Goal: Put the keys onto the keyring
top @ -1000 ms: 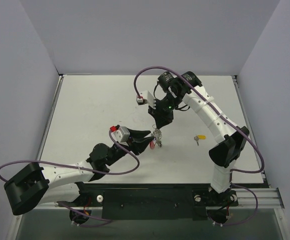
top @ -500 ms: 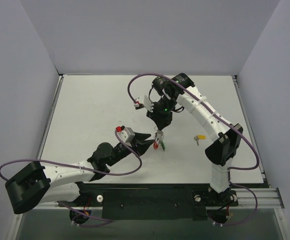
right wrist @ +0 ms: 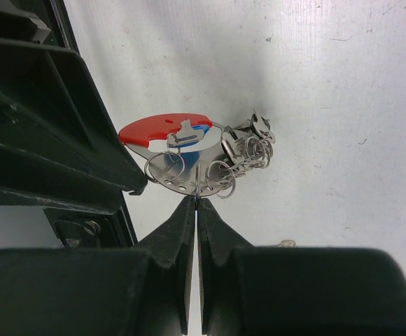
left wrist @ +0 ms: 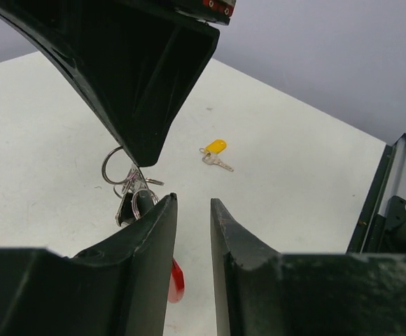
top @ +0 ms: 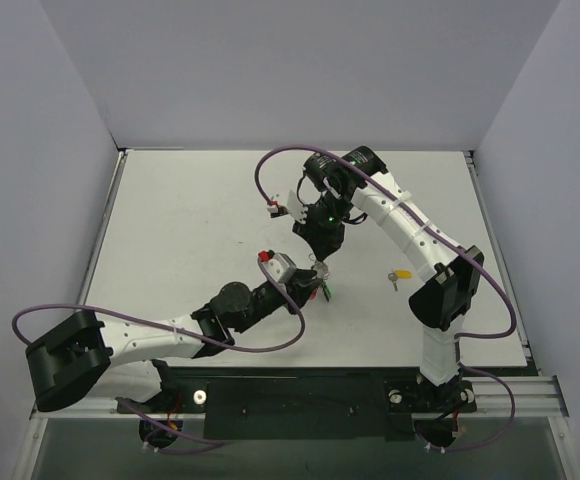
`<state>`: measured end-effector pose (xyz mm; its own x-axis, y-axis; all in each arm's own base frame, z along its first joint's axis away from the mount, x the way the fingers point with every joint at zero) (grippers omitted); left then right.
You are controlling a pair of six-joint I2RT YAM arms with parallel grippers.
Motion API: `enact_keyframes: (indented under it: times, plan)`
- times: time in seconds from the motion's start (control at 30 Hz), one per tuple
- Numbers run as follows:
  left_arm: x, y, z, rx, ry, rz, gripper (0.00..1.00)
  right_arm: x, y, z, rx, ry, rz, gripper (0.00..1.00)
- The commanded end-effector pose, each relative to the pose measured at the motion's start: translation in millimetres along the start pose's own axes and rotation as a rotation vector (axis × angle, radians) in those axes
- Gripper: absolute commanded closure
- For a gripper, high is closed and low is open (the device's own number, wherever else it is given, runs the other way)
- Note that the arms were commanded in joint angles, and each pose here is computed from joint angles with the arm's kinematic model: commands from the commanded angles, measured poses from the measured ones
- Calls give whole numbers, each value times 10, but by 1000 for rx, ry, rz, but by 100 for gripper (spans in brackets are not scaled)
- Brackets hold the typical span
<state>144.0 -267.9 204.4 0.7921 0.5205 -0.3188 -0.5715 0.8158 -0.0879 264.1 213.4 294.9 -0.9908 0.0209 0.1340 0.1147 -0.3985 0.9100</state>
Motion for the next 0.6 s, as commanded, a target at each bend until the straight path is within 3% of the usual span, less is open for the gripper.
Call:
enact_keyframes:
  times: [0.0,0.1,0.33,0.57]
  plan:
    - [-4,-113,70,32,-84,106,66,199,106,-158,86,-92,105,100]
    - [20,-133,36,70,-105,142,69,190,98,-166,86,-98,107,100]
    - [25,-200,34,129,-107,201,100,191,102,-164,85,-102,102,100]
    - [15,-217,119,118,-63,265,100,190,81,-170,84,-108,103,100]
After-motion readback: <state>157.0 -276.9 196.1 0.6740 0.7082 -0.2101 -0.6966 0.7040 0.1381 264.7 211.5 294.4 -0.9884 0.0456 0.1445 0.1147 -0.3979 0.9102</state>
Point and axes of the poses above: each gripper's point midway between its finger pads, its own y axis back along the fingers, its own x axis along the line the jaws close on, z = x × y, the point moved 10 cm from there along y, back along the fingers, and after that the axes turned 7 degrees about y, right-handed, at the moved point
